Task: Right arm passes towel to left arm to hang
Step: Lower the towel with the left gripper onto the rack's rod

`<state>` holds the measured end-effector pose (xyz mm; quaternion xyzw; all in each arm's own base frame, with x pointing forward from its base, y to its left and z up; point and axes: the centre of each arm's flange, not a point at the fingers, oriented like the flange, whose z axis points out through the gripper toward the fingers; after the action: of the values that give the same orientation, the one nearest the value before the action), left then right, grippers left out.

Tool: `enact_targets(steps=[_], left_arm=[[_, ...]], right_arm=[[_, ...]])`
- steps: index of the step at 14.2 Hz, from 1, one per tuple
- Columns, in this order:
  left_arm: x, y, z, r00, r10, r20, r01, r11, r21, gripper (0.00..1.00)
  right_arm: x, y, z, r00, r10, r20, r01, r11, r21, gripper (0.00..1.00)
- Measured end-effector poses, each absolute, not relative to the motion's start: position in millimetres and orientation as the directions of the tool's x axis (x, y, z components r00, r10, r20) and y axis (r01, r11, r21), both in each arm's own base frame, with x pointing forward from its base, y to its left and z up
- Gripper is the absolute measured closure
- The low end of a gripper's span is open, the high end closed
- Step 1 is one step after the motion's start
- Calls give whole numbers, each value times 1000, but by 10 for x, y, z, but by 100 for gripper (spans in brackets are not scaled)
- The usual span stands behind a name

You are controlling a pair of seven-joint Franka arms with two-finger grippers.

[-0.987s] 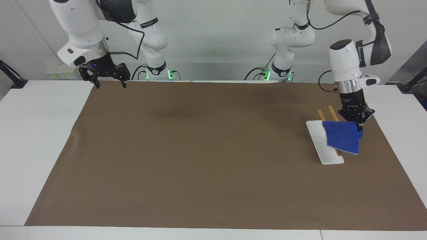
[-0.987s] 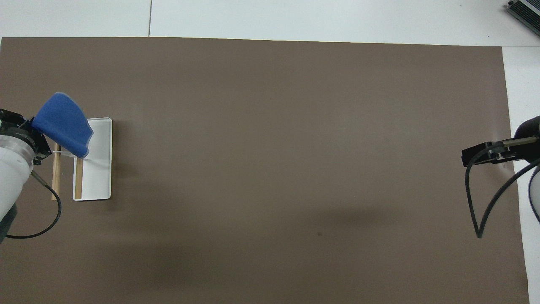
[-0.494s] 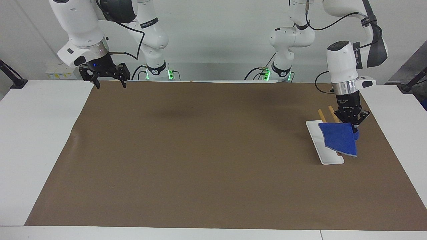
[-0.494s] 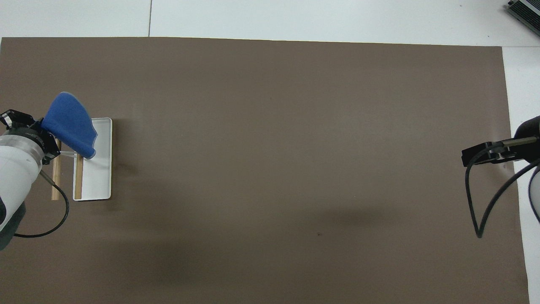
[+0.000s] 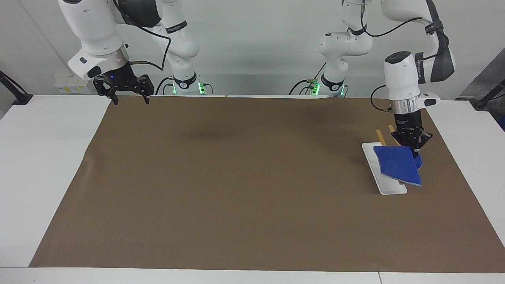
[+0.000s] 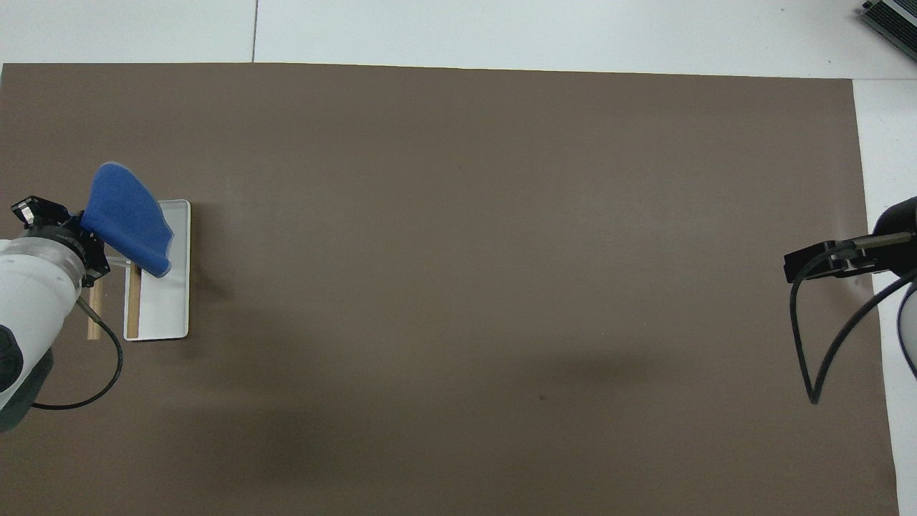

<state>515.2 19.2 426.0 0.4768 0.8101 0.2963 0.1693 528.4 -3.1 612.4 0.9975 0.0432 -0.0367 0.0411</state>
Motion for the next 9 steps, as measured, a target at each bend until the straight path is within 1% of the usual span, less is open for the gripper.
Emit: enact_targets(steps=[4, 6, 8, 9], left_arm=[[5101, 240, 4180, -492, 870, 21, 684, 372, 628, 96], [5089, 262, 4165, -490, 871, 30, 690, 366, 624, 94], [5087, 271, 4170, -489, 871, 33, 691, 365, 624, 76], [5085, 272, 4176, -489, 872, 33, 691, 363, 625, 63]], right_arm=[[5284, -31, 6124, 994, 83, -77, 89, -993, 79, 0], [5284, -31, 6124, 994, 83, -77, 89, -993, 79, 0], [5284, -31, 6124, 994, 83, -77, 89, -993, 79, 0], [5284, -31, 6124, 994, 83, -77, 89, -993, 79, 0]])
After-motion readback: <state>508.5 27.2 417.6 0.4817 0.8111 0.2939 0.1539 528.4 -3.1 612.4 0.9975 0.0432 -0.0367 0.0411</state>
